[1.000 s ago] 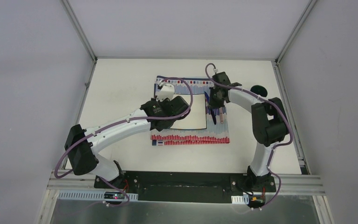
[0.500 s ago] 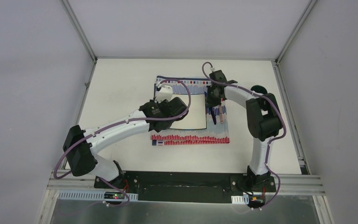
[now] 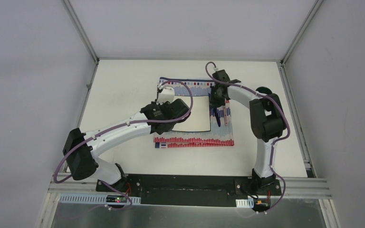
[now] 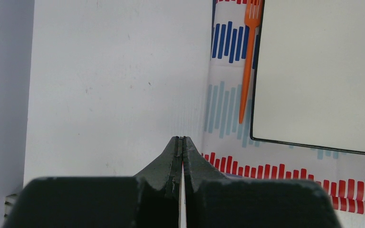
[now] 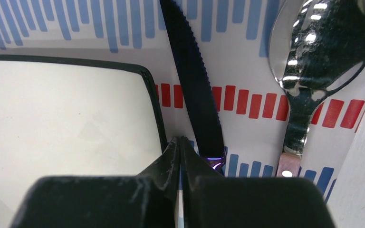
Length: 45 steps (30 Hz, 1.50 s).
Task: Set the dinner table for one person
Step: Move the knife to the napkin.
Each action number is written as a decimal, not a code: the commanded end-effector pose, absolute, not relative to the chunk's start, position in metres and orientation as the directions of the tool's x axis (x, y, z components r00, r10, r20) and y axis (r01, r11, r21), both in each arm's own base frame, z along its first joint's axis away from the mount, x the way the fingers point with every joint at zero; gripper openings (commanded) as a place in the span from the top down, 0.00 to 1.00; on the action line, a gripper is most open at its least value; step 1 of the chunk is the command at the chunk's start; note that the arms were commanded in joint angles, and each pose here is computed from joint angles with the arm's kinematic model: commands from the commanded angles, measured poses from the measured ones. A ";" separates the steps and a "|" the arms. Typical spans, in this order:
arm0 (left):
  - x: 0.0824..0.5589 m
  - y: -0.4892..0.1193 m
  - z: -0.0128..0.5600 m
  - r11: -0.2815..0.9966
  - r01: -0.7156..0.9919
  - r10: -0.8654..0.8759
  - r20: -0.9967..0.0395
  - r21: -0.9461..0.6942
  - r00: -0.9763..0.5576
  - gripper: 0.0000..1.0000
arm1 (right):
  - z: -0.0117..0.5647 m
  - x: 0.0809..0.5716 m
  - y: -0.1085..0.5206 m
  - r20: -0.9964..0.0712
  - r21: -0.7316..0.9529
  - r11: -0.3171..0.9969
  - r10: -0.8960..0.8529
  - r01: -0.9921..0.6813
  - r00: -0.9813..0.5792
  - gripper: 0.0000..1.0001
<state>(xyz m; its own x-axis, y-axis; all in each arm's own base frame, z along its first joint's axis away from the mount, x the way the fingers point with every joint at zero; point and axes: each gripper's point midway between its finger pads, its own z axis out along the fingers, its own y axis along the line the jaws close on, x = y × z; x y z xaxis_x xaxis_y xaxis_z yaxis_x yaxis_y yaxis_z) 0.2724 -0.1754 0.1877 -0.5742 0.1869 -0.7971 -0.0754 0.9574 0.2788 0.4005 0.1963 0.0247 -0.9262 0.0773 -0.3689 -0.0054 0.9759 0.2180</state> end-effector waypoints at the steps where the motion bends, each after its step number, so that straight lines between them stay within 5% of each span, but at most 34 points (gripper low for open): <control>1: 0.275 -0.173 0.196 0.964 -0.082 0.166 -0.814 0.252 -0.556 1.00 | 0.030 0.426 0.196 -0.441 0.191 0.982 0.086 0.001 -0.893 1.00; 35: 0.277 -0.177 0.188 0.961 -0.064 0.187 -0.798 0.270 -0.574 1.00 | 0.020 0.433 0.157 -0.416 0.153 0.986 0.130 0.071 -0.900 1.00; 45: 0.279 -0.178 0.196 0.962 -0.062 0.185 -0.807 0.264 -0.561 1.00 | 0.085 0.451 0.168 -0.519 0.209 0.978 0.132 0.024 -0.845 1.00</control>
